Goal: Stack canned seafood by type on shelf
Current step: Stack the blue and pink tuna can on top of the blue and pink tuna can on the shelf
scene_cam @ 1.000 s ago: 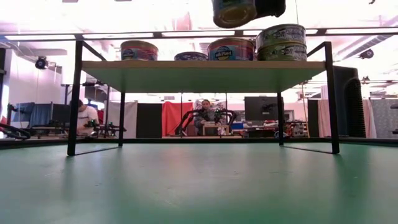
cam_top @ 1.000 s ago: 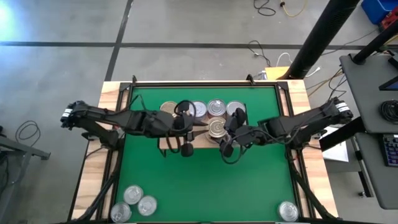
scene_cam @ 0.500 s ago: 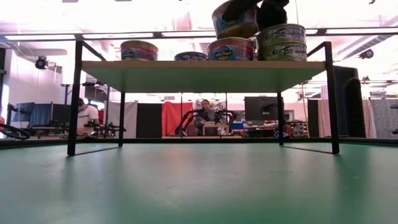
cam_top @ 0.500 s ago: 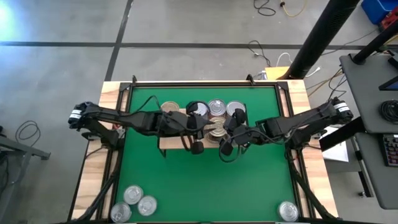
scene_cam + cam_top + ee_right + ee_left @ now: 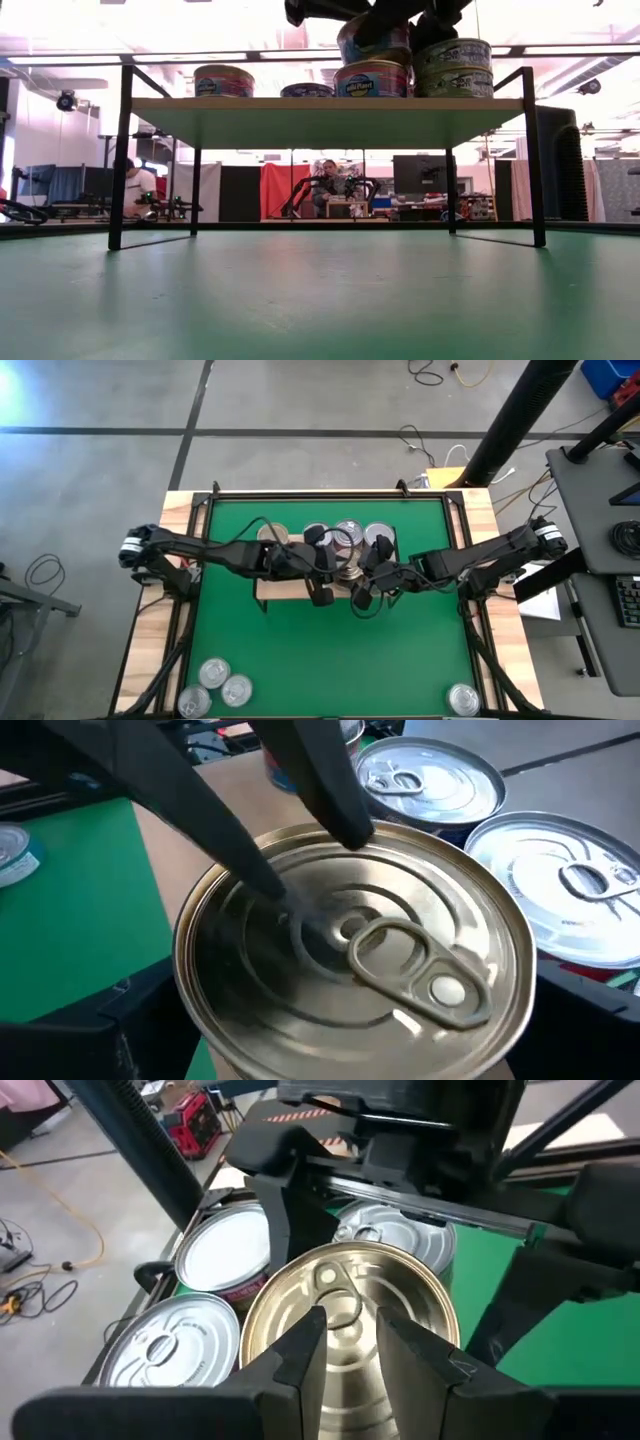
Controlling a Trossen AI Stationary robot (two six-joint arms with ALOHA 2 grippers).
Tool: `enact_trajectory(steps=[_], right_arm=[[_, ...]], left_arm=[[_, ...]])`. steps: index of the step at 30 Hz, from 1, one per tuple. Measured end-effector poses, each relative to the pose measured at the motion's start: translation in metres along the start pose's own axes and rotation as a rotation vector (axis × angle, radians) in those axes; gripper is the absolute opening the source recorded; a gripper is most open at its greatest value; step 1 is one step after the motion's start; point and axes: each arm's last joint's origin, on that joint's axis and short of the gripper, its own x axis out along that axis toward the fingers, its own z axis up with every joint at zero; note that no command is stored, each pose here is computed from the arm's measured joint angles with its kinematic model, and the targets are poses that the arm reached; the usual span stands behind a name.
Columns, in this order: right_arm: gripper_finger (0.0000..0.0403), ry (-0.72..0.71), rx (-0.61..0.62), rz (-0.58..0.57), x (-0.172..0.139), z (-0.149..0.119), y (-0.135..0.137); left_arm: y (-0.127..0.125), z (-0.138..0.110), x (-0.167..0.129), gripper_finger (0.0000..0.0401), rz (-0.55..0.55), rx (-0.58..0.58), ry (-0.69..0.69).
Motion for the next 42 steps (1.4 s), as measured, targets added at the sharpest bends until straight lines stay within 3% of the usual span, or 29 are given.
enact_trajectory(steps=[5,22,32,42], right_arm=[[0.0397,0.031,0.006,0.068,0.003,-0.002,0.000],[0.0400,0.032,-0.035,0.064,0.023,-0.003,0.004],[0.0400,0.053,-0.021,0.074,0.021,-0.001,0.005],[0.0400,0.093,-0.010,0.119,0.019,0.000,0.005]], left_arm=[[-0.001,-0.005,0.008,0.0077,0.004,0.041,0.022],[0.000,-0.006,0.011,0.0077,-0.035,0.040,0.018],[-0.005,-0.020,0.022,0.0077,-0.043,0.067,0.129],[-0.005,-0.022,0.022,0.0077,-0.045,0.047,0.141]])
